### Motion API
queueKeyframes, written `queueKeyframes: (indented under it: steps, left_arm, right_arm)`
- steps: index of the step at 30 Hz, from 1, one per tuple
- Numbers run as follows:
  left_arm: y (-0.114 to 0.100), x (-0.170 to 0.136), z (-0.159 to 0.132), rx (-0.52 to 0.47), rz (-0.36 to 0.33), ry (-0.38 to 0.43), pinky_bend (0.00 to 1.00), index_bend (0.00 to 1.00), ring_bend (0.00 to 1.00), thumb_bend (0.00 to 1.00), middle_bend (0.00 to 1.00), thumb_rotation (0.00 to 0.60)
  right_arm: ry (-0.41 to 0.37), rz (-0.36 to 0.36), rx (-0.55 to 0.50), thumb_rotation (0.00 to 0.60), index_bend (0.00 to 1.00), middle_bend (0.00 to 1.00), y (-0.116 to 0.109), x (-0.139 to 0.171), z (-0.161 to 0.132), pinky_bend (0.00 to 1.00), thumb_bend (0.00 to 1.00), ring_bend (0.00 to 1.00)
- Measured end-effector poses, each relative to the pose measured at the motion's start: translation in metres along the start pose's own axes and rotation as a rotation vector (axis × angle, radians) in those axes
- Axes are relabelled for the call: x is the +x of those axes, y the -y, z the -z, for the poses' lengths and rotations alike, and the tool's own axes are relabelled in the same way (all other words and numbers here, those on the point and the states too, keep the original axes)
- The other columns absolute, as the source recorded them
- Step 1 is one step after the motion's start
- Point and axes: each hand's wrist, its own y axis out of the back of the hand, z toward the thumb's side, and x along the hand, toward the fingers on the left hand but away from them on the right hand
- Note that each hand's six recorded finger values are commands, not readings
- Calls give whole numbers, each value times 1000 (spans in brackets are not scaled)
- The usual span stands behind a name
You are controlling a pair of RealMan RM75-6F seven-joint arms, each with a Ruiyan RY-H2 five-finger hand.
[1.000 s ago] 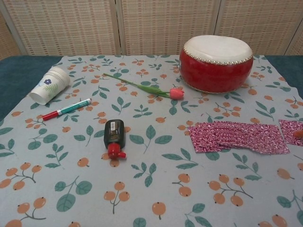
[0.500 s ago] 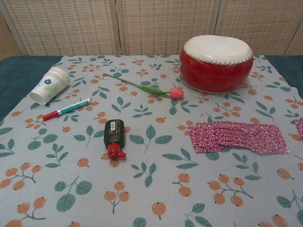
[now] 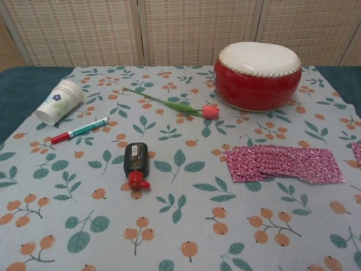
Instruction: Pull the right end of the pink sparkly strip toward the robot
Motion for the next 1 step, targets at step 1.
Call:
queueKeyframes:
  steps: [1]
  left_arm:
    - [0, 0, 0, -1, 0, 0, 430, 243, 219, 329, 218, 600]
  right_arm:
    - [-4, 15, -22, 600, 15, 4, -4, 5, 2, 249, 145, 0]
